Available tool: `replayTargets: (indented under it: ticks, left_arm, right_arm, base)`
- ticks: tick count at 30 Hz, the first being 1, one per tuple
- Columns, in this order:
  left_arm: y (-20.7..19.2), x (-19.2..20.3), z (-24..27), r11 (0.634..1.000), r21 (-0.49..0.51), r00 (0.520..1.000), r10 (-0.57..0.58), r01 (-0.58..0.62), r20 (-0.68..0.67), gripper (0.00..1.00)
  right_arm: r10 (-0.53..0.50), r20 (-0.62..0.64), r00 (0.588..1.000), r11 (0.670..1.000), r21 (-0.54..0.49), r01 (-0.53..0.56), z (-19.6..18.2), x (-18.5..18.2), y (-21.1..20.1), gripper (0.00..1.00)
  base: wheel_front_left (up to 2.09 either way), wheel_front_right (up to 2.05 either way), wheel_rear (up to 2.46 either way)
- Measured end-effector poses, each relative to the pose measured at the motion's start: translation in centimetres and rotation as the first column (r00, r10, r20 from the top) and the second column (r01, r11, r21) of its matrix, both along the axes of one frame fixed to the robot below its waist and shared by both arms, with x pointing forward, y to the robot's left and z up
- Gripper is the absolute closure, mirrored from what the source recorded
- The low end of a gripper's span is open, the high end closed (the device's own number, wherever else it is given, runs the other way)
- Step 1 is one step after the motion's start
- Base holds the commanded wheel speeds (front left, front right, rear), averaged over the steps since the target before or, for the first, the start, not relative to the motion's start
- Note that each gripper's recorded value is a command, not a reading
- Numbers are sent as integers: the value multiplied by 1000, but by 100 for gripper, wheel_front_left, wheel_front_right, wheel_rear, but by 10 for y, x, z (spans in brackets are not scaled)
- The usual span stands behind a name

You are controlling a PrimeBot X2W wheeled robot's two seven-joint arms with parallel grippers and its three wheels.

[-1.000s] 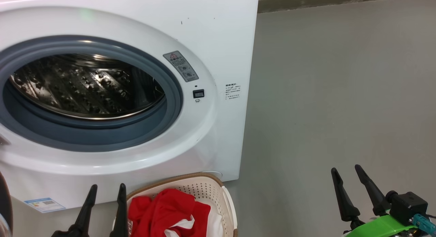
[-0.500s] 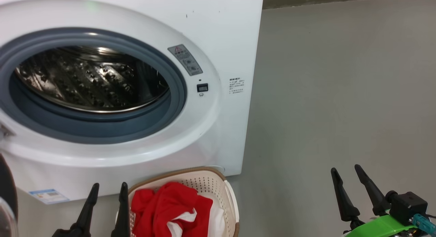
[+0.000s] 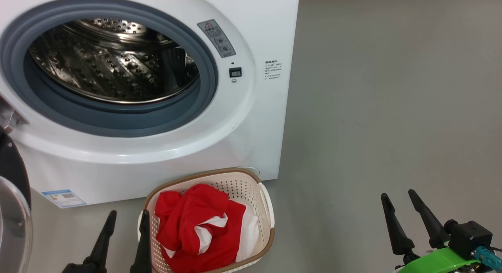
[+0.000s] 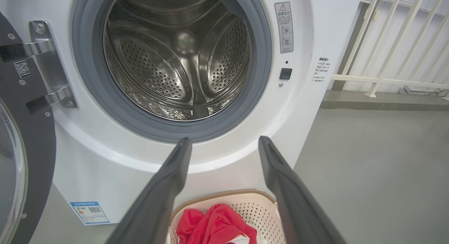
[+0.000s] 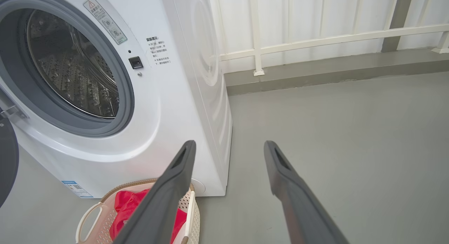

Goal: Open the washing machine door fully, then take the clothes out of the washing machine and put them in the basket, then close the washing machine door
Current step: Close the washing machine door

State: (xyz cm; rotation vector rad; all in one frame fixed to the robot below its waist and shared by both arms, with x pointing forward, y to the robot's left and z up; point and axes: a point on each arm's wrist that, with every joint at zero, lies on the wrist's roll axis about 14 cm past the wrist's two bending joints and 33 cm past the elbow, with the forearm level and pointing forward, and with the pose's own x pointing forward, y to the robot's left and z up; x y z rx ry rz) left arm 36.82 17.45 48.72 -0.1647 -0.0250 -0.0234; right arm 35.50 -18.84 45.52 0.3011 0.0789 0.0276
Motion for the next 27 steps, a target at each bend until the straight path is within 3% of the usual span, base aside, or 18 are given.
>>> replayTargets:
  ticks: [16, 27]
  left_arm:
    - [3, 1, 2, 1000, -4, 1000, 21, -21, 4, 0]
    - [24, -19, 1, 992, -35, 993, 119, -119, -9, 0]
  right_arm:
    - [19, -6, 1000, 1000, 4, -19, -2, 4, 6, 0]
    - [163, -7, 987, 987, 12, -163, -4, 18, 51, 0]
  base:
    - [-1, 1, 0]
    - [0, 0, 0]
